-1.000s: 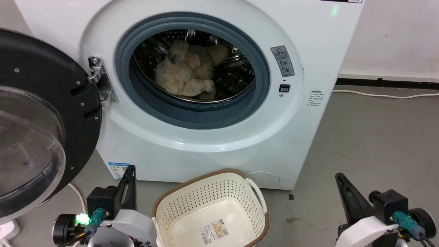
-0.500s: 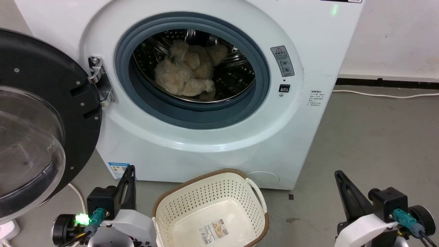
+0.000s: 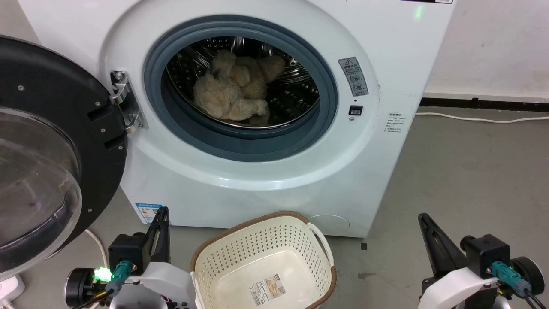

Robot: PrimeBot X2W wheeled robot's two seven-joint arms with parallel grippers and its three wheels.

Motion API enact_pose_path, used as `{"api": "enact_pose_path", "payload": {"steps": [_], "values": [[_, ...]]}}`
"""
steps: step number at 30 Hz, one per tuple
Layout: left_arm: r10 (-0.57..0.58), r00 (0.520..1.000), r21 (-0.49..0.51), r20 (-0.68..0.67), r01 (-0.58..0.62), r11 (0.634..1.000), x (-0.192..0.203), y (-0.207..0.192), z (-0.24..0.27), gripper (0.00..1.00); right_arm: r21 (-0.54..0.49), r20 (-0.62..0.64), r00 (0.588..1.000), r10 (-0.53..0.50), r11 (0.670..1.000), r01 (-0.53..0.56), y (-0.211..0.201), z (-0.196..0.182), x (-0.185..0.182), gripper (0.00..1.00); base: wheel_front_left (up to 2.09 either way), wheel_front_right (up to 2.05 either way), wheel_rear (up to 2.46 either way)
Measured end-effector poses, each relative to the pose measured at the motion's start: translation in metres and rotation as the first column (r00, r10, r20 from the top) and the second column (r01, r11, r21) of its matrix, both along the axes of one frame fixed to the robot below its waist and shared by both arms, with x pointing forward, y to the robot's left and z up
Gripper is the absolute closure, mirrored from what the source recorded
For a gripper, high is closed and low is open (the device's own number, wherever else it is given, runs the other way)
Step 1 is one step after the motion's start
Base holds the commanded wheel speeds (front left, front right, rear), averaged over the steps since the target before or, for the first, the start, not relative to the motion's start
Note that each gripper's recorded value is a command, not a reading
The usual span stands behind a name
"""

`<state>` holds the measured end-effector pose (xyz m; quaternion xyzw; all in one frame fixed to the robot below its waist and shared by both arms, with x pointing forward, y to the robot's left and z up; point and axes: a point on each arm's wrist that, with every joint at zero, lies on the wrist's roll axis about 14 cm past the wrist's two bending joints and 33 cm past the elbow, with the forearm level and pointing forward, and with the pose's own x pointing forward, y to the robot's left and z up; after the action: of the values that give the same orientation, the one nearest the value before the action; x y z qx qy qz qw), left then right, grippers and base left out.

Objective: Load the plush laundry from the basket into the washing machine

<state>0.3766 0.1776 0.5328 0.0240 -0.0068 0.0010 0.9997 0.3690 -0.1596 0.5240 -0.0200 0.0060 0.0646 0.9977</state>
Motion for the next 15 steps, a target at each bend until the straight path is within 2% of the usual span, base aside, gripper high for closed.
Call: {"api": "enact_pose_path", "payload": {"steps": [15], "values": [[0.000, 1.000, 0.000, 0.000, 0.000, 1.000, 0.0000, 0.0001, 0.0001, 1.00, 0.000, 0.000, 1.000, 0.000, 1.000, 0.000, 0.0000, 0.0000, 0.0000, 1.00, 0.00, 0.00, 0.00]]}}
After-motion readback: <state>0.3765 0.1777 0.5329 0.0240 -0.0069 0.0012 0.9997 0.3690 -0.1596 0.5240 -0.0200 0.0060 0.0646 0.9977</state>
